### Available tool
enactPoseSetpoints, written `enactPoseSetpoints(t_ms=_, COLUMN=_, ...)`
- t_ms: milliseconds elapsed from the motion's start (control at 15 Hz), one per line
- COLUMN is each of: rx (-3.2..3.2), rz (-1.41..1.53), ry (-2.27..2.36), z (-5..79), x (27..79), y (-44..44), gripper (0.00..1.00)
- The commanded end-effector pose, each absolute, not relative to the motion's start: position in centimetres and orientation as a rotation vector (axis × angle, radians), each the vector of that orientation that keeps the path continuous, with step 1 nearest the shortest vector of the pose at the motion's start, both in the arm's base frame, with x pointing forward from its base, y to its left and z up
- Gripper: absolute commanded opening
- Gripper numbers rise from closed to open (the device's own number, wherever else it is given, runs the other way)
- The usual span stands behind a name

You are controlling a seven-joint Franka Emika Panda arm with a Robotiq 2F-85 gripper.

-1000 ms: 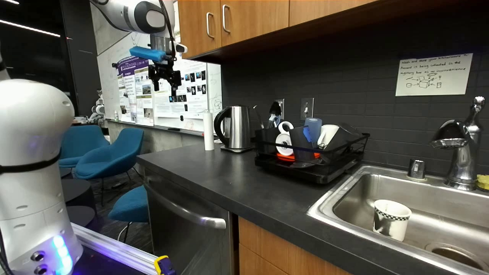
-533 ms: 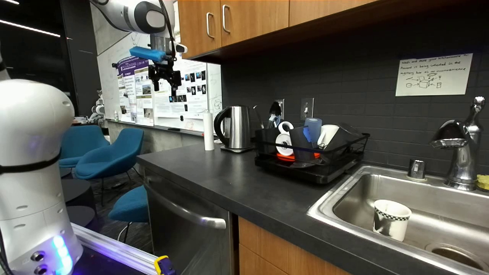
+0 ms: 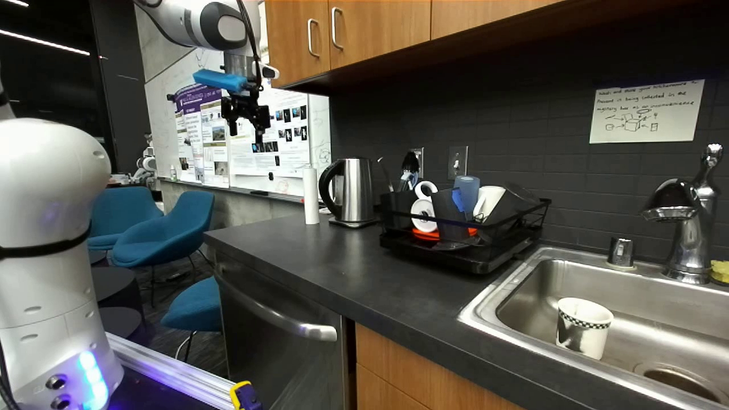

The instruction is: Move the paper towel roll to the left

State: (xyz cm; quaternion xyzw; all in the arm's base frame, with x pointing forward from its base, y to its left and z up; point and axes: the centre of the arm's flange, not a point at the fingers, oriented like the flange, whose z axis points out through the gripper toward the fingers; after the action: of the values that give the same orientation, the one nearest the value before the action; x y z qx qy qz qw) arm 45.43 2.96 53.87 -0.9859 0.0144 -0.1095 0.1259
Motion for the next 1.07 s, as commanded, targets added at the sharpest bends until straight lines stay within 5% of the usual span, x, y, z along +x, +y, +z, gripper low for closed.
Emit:
enactPoseSetpoints(t_ms=0, rx=-2.871, rz=-0.319, ry=0.042, z=53.9, x=45.4, y=3.0, gripper=1.00)
enactPoseSetpoints(t_ms=1000, rx=-2.897, rz=-0.348, ry=0.036, z=52.7, x=46.8, y=3.3, gripper=1.00)
